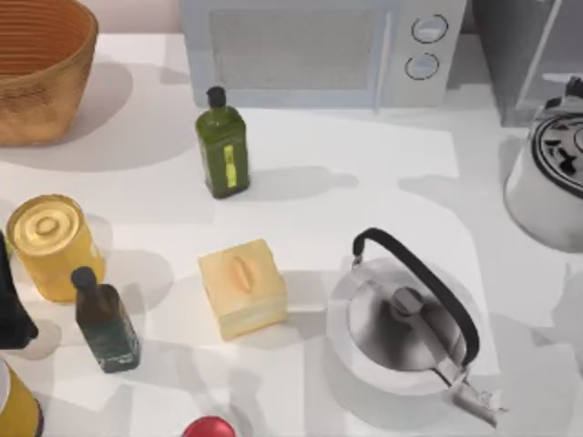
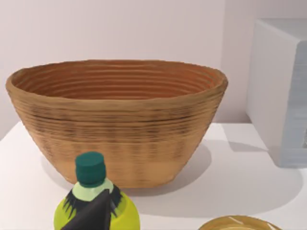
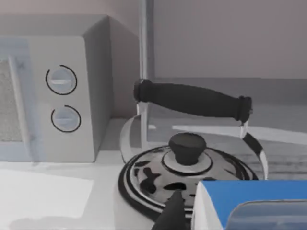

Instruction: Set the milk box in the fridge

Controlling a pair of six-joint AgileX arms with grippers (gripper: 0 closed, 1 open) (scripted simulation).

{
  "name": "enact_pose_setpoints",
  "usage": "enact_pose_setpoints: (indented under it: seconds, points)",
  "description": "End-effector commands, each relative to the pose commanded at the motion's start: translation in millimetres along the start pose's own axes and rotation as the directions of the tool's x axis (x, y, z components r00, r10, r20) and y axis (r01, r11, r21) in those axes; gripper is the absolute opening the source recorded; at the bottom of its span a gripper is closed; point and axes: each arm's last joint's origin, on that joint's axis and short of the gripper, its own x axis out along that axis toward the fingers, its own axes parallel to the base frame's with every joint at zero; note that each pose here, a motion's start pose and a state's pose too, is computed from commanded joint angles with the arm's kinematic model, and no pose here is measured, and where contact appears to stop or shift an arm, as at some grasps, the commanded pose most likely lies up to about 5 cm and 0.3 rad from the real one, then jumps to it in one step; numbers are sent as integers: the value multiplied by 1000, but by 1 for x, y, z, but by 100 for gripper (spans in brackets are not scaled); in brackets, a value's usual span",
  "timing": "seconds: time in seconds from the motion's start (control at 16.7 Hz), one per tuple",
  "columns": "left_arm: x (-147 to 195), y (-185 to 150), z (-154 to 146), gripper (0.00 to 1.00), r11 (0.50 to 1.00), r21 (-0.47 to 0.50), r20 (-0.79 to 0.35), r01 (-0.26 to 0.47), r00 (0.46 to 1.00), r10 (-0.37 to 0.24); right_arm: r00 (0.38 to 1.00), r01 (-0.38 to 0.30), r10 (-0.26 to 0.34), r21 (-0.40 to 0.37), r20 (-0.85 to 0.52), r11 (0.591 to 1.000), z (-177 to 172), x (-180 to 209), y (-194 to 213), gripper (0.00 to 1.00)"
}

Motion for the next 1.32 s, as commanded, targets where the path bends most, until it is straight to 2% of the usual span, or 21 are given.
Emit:
enact_pose_setpoints:
  seconds: [0.3, 0.6, 0.84, 1.02, 1.32]
  points:
    - [0, 0, 0, 100, 1000, 0, 0, 0, 1000, 0, 999, -50, 50, 4, 20, 999, 40, 21, -1, 0]
    - [0, 0, 0, 100, 1000, 0, 0, 0, 1000, 0, 999, -50, 50, 0, -11, 999, 73, 94, -14, 0]
    - [0, 0, 0, 100, 1000, 0, 0, 0, 1000, 0, 998, -43, 43, -8, -55, 999, 57, 177, -38, 0]
    - [0, 0, 0, 100, 1000, 0, 0, 0, 1000, 0, 999, -29, 28, -18, -29, 999, 36, 230, -61, 0]
    - [0, 0, 0, 100, 1000, 0, 0, 0, 1000, 0, 999, 22, -21, -23, 45, 999, -6, 284, -102, 0]
